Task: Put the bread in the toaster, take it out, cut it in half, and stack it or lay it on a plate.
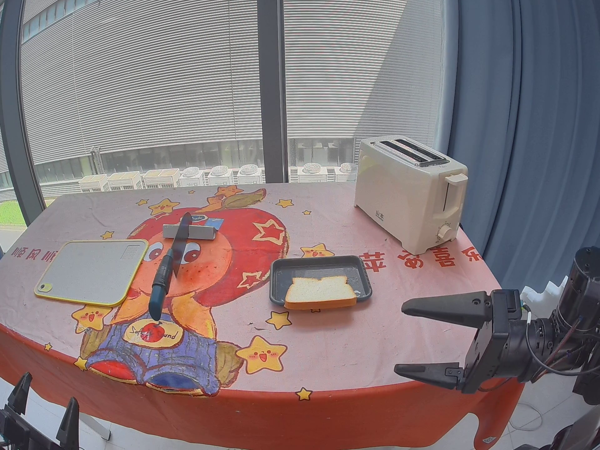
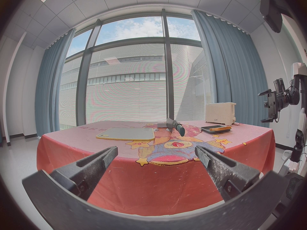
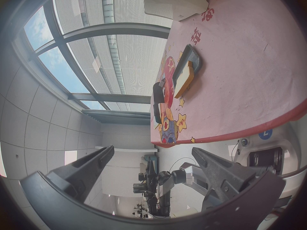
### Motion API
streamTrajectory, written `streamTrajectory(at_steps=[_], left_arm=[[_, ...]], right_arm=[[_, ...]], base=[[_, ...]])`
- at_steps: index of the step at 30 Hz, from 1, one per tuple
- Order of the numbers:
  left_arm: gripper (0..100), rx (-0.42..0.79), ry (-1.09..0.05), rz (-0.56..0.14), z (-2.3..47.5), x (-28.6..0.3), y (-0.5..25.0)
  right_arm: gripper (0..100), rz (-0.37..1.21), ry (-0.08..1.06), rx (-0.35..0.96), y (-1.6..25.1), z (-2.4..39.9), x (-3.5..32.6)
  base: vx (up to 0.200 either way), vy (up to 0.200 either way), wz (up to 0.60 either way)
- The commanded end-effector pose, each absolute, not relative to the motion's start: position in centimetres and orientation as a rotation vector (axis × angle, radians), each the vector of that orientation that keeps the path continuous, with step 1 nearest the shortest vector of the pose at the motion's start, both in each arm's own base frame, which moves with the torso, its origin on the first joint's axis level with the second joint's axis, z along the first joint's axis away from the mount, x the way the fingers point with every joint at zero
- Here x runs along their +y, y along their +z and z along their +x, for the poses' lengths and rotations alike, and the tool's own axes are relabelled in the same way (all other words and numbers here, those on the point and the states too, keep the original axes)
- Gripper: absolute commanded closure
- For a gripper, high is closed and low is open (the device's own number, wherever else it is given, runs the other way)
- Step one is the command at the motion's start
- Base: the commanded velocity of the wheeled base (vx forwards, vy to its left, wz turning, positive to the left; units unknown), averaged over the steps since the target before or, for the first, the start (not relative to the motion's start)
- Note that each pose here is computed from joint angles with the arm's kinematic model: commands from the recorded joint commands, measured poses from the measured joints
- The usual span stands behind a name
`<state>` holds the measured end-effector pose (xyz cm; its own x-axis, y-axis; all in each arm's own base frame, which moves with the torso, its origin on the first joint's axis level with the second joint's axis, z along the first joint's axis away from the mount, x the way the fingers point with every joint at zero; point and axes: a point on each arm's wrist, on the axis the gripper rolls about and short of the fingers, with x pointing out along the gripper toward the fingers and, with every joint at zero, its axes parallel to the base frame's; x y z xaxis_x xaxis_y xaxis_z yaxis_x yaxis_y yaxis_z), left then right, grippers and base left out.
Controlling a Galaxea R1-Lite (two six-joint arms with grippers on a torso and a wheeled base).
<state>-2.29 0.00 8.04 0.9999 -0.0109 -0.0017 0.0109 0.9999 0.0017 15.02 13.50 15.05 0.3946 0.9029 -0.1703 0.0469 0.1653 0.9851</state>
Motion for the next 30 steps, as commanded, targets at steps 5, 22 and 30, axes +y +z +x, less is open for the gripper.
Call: streamTrajectory(at_steps=[5,22,30], left_arm=[[0,0.002,-0.011,0.002,-2.3,0.0,7.6],[0,0.002,-0.011,0.002,-2.3,0.0,7.6],[0,0.002,-0.011,0.002,-2.3,0.0,7.6]], right_arm=[[0,1.26,0.763,1.002,14.4,15.0,13.4],[0,1.297,0.756,1.015,14.8,16.6,14.8],[0,1.301,0.762,0.997,14.3,18.4,16.0]], base=[[0.0,0.0,0.0],[0.0,0.0,0.0],[0.0,0.0,0.0]])
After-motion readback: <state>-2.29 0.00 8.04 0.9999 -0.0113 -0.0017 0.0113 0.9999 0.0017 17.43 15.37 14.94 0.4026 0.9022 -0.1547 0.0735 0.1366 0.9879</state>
